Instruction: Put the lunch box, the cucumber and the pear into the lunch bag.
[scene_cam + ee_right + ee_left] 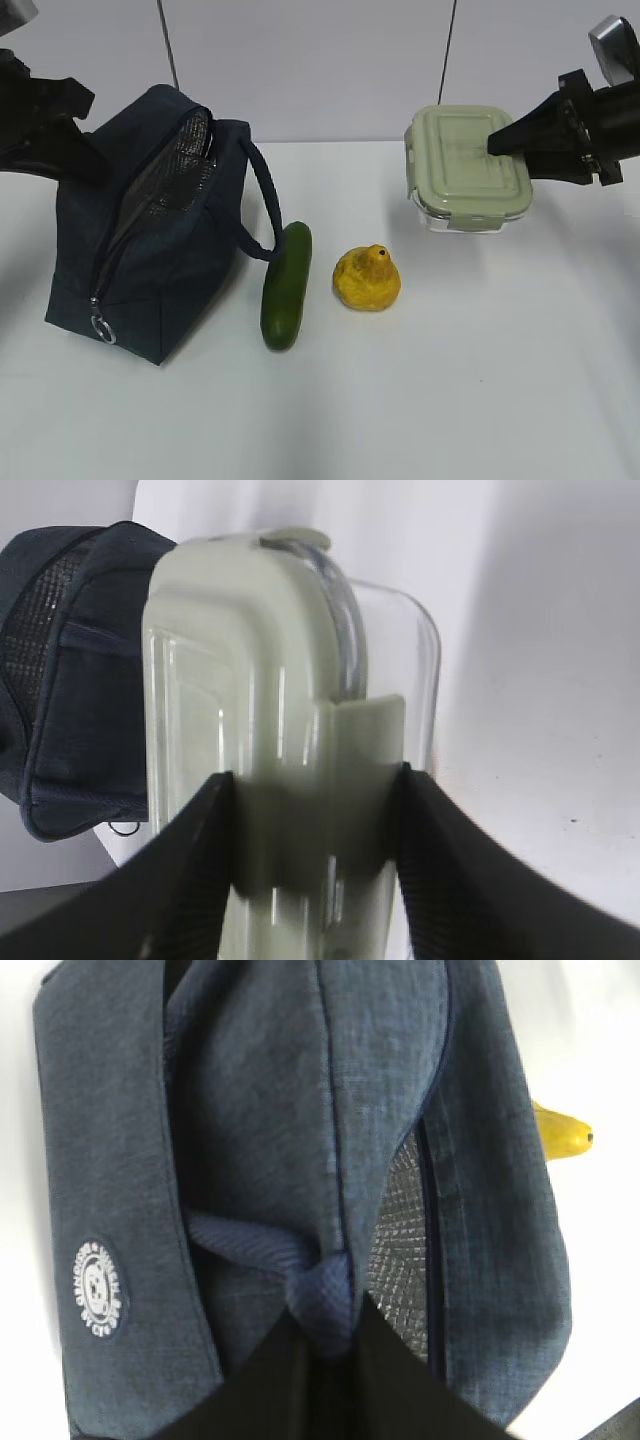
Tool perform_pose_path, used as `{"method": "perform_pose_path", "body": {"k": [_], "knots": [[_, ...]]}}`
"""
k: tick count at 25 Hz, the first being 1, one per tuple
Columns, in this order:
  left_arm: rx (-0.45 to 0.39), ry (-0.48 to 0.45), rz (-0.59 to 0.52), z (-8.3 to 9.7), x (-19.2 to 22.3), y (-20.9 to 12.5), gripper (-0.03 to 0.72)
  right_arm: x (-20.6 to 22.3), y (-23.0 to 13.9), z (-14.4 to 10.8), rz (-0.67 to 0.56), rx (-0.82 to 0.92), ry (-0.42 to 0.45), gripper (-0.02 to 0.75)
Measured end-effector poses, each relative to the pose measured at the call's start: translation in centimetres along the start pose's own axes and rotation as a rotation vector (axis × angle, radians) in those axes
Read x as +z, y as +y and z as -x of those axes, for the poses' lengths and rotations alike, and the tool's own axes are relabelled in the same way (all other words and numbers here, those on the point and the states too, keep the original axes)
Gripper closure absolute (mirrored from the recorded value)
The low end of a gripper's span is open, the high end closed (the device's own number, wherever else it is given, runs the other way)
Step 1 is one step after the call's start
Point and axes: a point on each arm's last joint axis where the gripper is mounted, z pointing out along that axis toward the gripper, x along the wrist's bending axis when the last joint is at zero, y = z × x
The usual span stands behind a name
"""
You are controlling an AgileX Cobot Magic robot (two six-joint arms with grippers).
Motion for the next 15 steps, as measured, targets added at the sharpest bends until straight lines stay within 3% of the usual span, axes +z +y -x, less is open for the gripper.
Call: {"method": "perform_pose_path", "body": {"k": [15], "knots": [[0.0, 0.005, 0.019, 0.0, 0.0, 0.2, 0.685, 5.6, -0.3, -7.4, -0.034, -0.045, 0.206, 0.375]]}}
